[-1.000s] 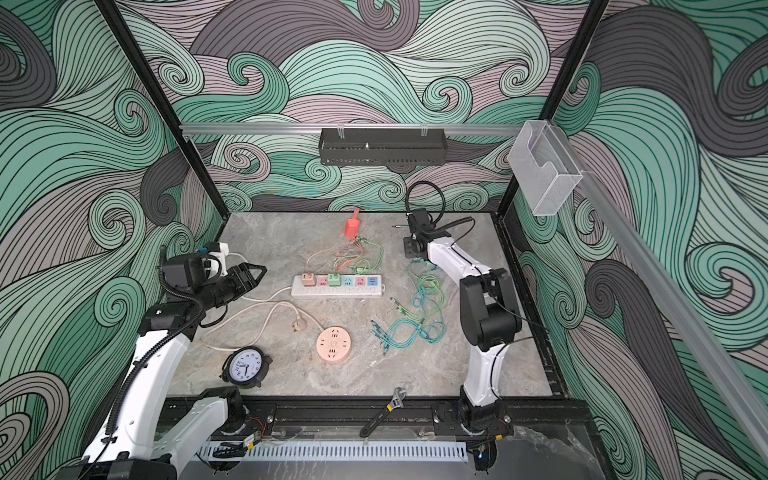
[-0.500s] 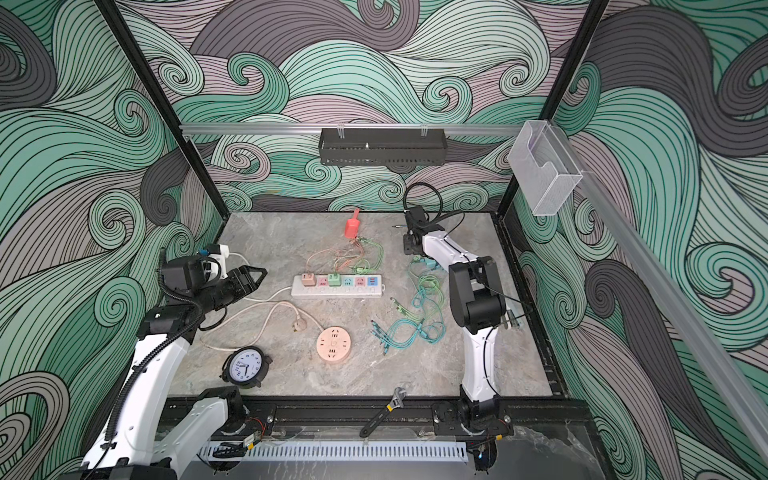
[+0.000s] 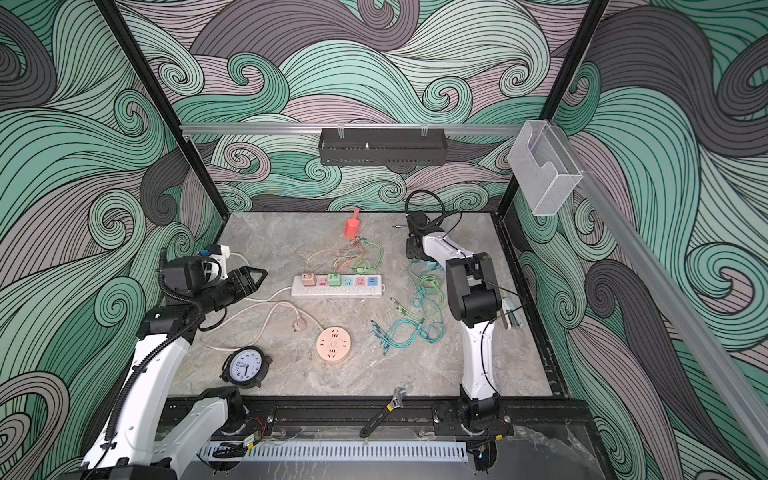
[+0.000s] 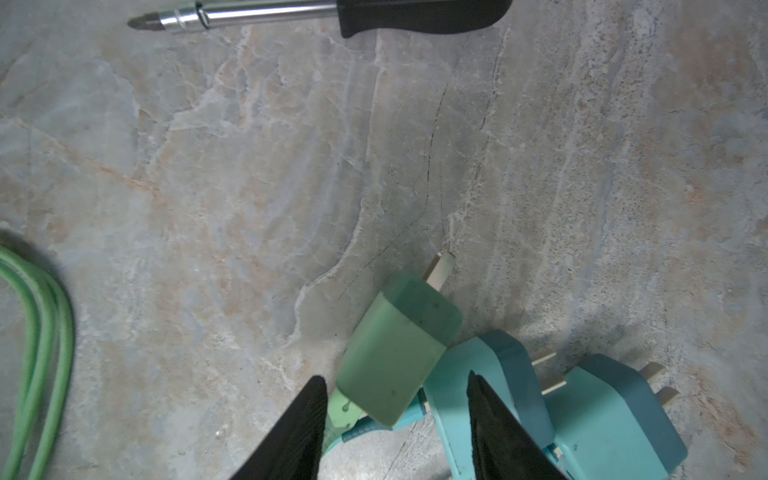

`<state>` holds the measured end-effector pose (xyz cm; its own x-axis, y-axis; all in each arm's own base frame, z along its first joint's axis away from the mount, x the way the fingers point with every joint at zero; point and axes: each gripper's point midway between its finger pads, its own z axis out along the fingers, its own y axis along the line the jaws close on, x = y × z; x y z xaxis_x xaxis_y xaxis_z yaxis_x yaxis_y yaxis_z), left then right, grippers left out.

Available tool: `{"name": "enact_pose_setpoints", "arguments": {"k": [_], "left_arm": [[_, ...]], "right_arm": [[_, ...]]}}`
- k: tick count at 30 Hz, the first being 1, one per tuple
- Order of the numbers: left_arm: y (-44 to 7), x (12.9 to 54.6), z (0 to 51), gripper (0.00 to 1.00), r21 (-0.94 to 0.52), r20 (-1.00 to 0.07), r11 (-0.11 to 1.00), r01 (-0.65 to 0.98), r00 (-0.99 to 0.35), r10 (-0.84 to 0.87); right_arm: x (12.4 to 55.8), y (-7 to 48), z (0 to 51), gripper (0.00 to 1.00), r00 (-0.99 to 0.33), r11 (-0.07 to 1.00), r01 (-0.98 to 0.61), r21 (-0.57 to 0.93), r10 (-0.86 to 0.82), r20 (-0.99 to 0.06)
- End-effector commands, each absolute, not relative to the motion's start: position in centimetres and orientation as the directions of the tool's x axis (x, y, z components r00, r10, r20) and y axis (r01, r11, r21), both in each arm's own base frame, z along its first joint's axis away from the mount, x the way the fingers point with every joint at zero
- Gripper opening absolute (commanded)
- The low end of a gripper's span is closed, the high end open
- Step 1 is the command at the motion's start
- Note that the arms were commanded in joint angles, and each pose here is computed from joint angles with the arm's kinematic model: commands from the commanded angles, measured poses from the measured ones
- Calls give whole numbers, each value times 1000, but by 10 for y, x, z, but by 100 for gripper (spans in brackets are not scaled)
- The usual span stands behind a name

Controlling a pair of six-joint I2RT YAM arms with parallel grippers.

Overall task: Insert the plug
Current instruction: 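Close the right gripper on the light green charger's body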

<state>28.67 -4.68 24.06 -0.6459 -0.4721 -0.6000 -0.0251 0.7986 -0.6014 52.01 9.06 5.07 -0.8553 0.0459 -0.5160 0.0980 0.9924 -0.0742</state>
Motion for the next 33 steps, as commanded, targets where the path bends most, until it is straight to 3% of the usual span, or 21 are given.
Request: {"name": "enact_pose_setpoints", "arguments": {"k": [1,12,33], "left_arm": [[-47,282,240,61,-597,-601,802,-15,-653,-460],[-47,283,241,61,-594,-606,804,-10,-651,-457],[-47,283,248,61,-587,-616,810,0,-648,-447]], "right_arm": [[530,90,47,55,-848,992,125,-28,92,-522],[538,94,38,55,-853,992,112,56,125,-507],[543,97,38,39,-859,990,98,97,134,-495]]}}
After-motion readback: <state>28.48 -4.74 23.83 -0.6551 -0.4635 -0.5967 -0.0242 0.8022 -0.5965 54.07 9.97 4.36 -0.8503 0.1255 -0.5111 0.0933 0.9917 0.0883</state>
